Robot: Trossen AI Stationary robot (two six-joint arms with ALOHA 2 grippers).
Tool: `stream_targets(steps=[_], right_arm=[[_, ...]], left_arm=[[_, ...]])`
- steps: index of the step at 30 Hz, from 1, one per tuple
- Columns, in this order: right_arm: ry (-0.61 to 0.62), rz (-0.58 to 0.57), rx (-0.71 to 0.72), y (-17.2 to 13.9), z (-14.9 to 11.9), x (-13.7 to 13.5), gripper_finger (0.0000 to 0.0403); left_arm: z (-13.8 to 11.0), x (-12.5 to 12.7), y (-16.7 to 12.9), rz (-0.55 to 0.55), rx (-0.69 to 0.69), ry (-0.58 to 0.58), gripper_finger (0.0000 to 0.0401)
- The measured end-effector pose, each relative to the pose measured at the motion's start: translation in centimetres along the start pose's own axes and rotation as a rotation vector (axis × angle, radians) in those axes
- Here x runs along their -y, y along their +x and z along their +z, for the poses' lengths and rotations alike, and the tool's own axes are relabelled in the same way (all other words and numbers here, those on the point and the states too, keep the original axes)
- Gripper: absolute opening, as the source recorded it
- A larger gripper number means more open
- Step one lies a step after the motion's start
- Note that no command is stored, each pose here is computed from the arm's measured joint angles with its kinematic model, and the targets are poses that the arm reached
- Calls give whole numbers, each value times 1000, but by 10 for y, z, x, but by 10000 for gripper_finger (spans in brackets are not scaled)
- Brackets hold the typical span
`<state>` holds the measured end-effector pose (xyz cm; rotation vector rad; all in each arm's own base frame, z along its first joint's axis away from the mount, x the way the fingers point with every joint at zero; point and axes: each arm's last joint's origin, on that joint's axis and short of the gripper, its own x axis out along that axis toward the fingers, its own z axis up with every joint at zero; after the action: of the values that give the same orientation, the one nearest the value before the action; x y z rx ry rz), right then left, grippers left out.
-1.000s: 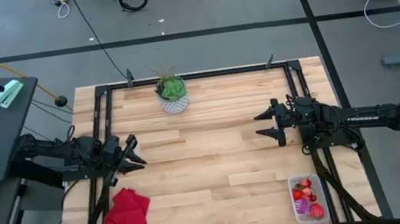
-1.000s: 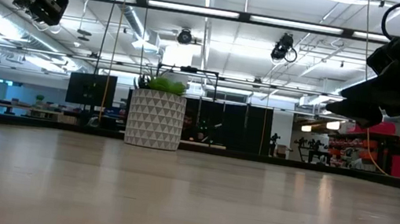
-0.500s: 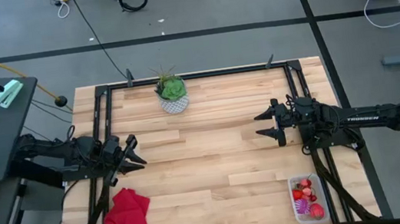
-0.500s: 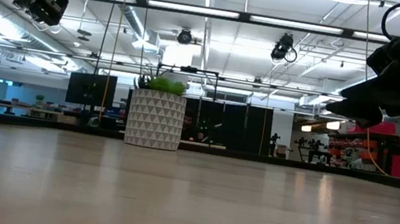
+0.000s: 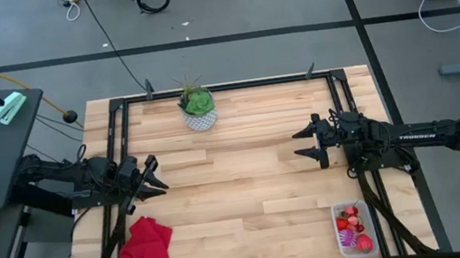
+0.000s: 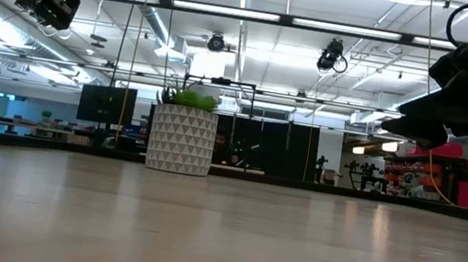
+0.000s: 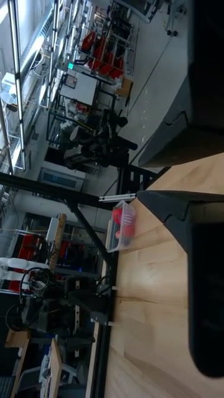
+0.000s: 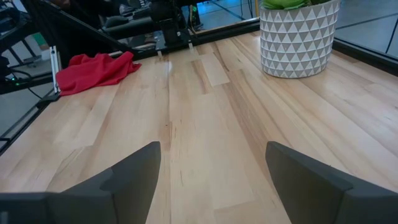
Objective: Pick and placing Produce into tupperware
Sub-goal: Return to Home Position
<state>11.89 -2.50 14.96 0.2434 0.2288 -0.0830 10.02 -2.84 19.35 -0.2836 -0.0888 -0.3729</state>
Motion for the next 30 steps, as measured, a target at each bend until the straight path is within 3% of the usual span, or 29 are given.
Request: stream_targets(steps=[30], right_arm=[[0,0,0,0,0,0,300]], left_arm=[[0,0,0,0,0,0,82]])
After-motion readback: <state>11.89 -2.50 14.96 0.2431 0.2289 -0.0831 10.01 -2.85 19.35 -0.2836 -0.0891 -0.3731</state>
